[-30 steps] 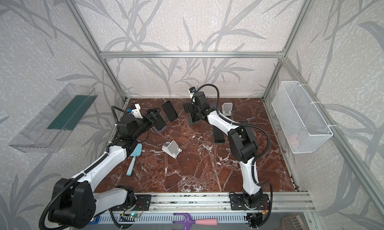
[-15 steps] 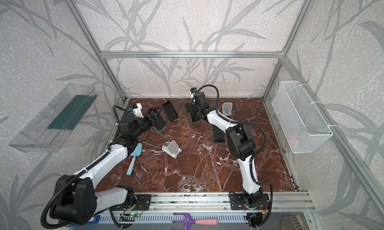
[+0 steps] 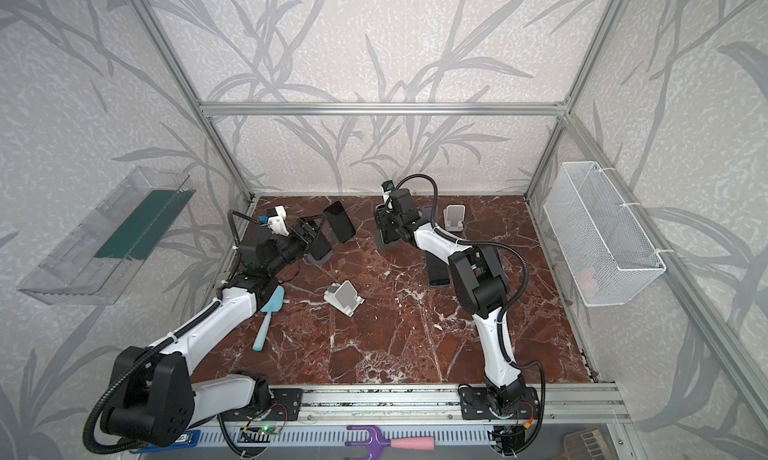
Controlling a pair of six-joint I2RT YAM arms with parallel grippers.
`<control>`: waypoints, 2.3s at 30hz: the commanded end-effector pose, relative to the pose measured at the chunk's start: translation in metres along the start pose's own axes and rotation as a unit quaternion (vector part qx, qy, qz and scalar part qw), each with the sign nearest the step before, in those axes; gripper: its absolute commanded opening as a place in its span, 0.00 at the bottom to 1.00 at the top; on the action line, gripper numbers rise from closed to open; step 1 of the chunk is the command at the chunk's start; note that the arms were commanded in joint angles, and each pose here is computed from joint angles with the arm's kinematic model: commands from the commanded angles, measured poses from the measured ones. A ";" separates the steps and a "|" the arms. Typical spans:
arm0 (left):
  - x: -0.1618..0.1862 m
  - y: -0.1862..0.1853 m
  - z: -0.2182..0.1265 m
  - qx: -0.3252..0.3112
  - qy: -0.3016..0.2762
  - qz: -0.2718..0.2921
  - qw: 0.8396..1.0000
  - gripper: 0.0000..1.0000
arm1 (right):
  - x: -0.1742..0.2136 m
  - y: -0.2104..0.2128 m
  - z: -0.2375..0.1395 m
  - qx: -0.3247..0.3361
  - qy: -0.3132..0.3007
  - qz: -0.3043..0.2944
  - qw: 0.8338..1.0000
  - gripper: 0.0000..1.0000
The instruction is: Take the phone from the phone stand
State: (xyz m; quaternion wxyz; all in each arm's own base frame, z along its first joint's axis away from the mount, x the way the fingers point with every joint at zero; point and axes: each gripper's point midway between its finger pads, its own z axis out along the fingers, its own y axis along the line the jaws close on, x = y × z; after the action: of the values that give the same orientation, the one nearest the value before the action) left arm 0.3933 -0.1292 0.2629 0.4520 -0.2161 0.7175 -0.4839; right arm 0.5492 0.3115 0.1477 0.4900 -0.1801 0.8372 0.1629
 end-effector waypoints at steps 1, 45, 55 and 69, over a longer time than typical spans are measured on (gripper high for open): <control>-0.011 -0.026 0.000 0.036 -0.011 0.010 0.999 0.77 | -0.016 0.002 -0.013 -0.006 -0.022 -0.006 1.000 0.65; 0.077 -0.054 0.019 0.051 0.110 0.061 0.991 0.77 | 0.010 -0.027 -0.266 0.108 -0.063 0.058 0.990 0.58; 0.076 -0.055 0.017 0.051 0.107 0.058 0.991 0.77 | 0.052 -0.038 -0.296 0.147 0.009 0.038 0.988 0.58; 0.077 -0.059 0.016 0.057 0.112 0.044 0.991 0.77 | 0.124 -0.042 -0.314 0.135 0.095 0.081 0.983 0.57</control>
State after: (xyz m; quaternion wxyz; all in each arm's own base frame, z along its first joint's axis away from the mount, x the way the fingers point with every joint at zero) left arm 0.3621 -0.2205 0.2553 0.3865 -0.1097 0.7607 -0.5097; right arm 0.2741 0.1065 0.1828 0.4187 -0.0775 0.9042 0.0338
